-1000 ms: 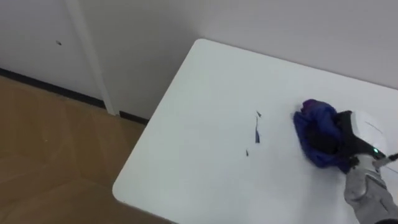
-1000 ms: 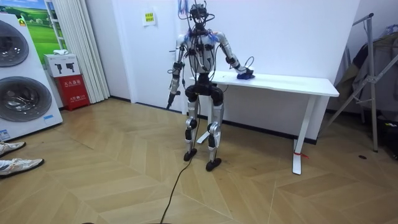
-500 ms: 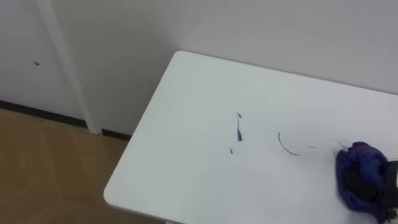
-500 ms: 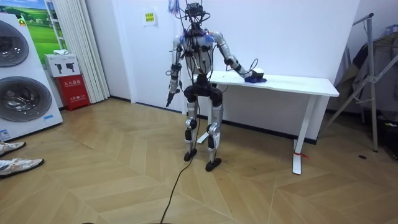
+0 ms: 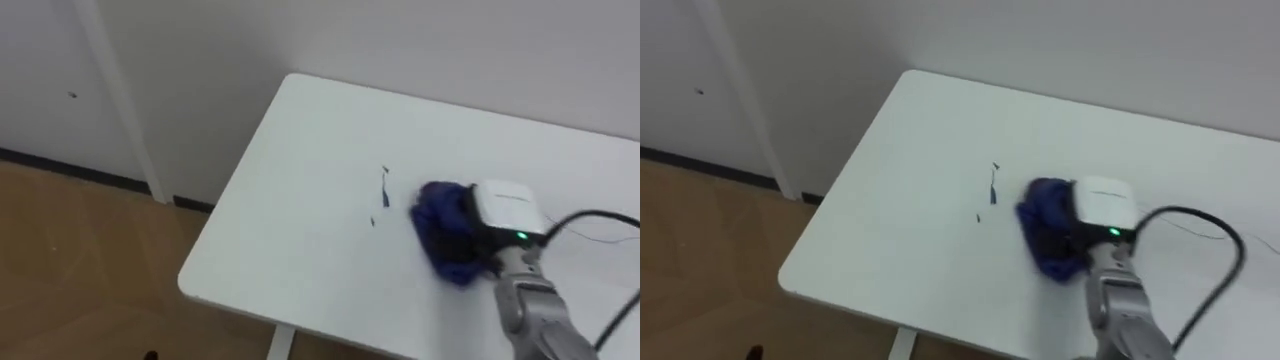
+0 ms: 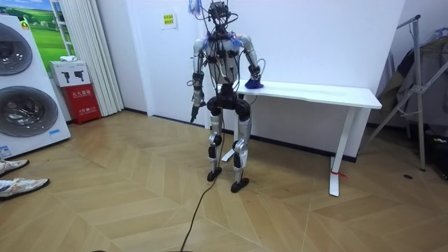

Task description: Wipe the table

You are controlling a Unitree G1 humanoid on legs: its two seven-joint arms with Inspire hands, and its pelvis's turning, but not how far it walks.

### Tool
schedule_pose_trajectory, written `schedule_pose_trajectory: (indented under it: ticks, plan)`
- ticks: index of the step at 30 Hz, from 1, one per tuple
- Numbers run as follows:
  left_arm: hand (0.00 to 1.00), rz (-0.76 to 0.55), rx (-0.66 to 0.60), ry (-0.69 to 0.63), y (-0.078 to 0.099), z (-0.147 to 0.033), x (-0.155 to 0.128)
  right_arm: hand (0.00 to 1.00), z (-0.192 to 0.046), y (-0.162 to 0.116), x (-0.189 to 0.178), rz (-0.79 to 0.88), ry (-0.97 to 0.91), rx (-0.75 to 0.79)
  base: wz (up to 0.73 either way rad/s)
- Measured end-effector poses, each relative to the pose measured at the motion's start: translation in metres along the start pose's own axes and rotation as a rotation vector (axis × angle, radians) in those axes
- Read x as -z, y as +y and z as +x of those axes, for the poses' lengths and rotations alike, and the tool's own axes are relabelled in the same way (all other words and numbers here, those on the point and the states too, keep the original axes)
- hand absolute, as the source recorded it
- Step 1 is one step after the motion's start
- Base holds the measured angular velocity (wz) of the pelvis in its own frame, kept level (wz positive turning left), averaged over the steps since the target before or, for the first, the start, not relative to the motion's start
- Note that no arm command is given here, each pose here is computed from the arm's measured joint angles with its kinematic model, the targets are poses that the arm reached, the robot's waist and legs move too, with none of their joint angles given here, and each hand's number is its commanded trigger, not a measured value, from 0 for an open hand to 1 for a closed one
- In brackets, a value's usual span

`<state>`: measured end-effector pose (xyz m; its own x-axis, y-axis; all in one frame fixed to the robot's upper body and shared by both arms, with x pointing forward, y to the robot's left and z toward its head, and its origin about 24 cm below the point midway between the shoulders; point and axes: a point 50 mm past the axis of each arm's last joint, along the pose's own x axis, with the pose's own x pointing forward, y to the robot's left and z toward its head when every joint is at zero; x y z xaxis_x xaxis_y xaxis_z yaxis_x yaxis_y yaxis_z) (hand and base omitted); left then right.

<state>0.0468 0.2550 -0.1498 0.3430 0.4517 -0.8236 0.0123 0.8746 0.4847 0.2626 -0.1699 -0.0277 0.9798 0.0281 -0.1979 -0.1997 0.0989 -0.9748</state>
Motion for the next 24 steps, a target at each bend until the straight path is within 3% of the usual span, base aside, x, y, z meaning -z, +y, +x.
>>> schedule_pose_trajectory:
  ticks: [4, 9, 17, 21, 24]
  plan:
    - [0.00, 0.023, 0.009, 0.085, 0.003, -0.004, 0.020, 1.00, 0.011, -0.005, -0.001, 0.034, 0.008, -0.025, 0.24]
    - [0.00, 0.013, 0.007, 0.118, 0.004, -0.007, 0.031, 1.00, 0.006, -0.001, 0.014, 0.120, 0.035, -0.029, 0.15]
    - [0.00, 0.007, -0.040, 0.139, 0.016, -0.008, 0.040, 1.00, -0.041, 0.034, 0.067, 0.323, 0.258, 0.051, 0.15]
    - [0.00, -0.014, -0.116, 0.168, 0.033, -0.009, 0.049, 1.00, -0.082, 0.049, 0.123, 0.370, 0.512, 0.085, 0.00]
    - [0.00, -0.034, -0.133, 0.164, 0.034, -0.008, 0.047, 1.00, -0.107, 0.054, 0.158, 0.359, 0.681, 0.087, 0.00]
